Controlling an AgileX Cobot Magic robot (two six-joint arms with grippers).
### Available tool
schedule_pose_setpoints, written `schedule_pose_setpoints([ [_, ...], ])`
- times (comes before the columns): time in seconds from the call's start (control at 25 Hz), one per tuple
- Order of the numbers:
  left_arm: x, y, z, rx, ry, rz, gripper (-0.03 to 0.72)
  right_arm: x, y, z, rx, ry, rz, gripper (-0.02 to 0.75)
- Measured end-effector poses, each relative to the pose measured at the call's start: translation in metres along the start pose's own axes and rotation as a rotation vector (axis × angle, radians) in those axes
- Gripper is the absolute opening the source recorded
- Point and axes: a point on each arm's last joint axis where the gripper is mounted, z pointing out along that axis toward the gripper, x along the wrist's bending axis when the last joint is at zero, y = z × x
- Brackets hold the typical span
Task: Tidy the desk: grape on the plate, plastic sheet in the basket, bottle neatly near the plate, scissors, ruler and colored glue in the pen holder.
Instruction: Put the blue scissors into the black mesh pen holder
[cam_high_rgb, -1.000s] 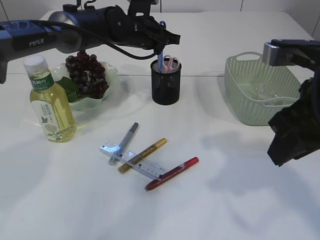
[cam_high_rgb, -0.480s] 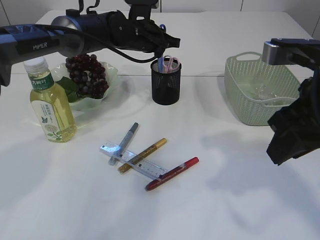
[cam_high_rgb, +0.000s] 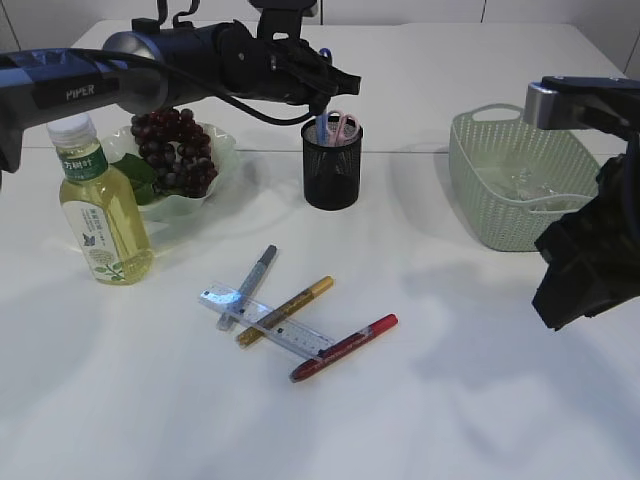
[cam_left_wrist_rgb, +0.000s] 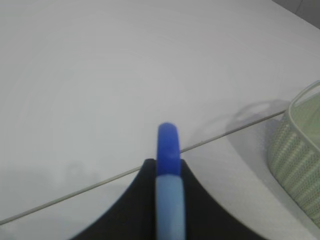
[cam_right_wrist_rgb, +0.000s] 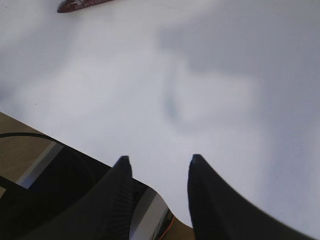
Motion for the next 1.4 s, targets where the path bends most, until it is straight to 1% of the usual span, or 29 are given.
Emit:
schedule_pose_setpoints([
  [0.28,0.0,0.0,0.0,0.002,-0.003,-0.011,0.076,0.0,0.0,0.0,0.0,0.002,0.001,0.312],
  [0.52,0.0,0.0,0.0,0.004,-0.004,-0.014,0.14,0.0,0.0,0.0,0.0,0.002,0.001,0.312],
  [0.8,-0.002,0.001,-0.003,0.031,-0.013,-0.015,0.151,0.001,0.0,0.0,-0.001,0.01,0.004,0.312],
  [0.96,-0.007,0.014,-0.017,0.076,-0.036,-0.011,0.161,0.001,0.0,0.0,-0.001,0.012,0.005,0.312],
  [1.04,-0.01,0.02,-0.026,0.108,-0.051,-0.008,0.186,0.001,0.0,0.0,-0.002,0.016,0.007,0.312],
  [1.08,-0.011,0.024,-0.031,0.131,-0.06,-0.007,0.211,0.001,0.0,0.0,-0.002,0.016,0.007,0.312],
  [1.2,-0.017,0.033,-0.048,0.217,-0.088,0.008,0.288,0.002,-0.001,0.0,0.014,0.021,0.008,0.312],
  [1.28,-0.02,0.041,-0.065,0.287,-0.103,0.033,0.312,0.002,-0.002,-0.001,0.03,0.023,0.007,0.312],
  [1.4,-0.025,0.056,-0.096,0.38,-0.117,0.076,0.323,0.003,-0.001,-0.004,0.024,0.024,0.004,0.312],
])
